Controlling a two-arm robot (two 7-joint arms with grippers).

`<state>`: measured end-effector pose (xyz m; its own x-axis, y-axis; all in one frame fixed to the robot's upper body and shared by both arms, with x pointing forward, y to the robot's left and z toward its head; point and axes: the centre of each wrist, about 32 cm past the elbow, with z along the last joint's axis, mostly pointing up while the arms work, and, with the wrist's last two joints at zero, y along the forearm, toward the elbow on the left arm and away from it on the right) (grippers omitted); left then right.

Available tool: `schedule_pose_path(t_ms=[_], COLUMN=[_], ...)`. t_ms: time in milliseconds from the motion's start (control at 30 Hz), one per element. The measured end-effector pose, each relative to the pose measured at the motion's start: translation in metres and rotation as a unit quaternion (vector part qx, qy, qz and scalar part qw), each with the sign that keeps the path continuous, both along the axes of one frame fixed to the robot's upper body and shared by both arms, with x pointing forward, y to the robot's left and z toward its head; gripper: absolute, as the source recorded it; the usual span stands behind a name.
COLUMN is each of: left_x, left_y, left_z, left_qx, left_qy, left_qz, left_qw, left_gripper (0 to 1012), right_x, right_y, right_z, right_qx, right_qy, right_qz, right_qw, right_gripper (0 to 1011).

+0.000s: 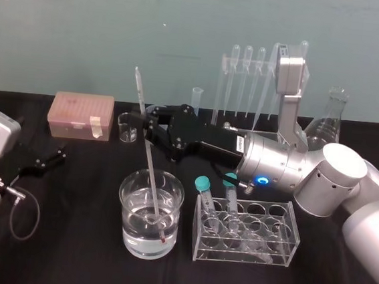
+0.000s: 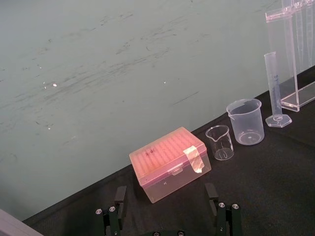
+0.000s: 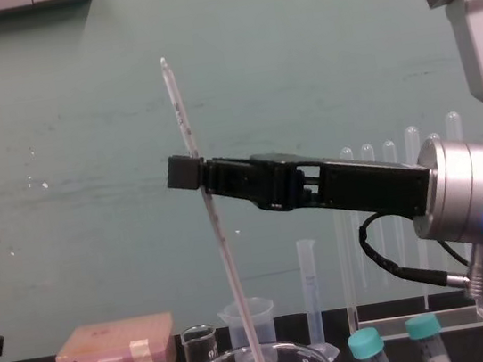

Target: Hold the thermometer with one hand and immerse one end into the beaker, then reinsert it into the test tube rack.

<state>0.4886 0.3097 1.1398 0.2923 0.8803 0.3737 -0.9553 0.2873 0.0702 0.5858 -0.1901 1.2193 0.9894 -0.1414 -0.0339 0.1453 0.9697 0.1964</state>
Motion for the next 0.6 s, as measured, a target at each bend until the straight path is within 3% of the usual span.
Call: schedule_pose_path(t_ms=[600], left_x=[0.0], left_y=[0.0], left_z=[0.0], left_qx=[0.0], left_qy=[0.0], left_qz=[0.0], left_qw=[1.0], left_gripper=[1008], right_x=[0.0024], right_y=[0.0016], right_z=[-0.0001], right_qx=[-0.006], right_qy=[-0.006], right_qz=[0.009], right_qw=[0.9999], right_gripper=[57])
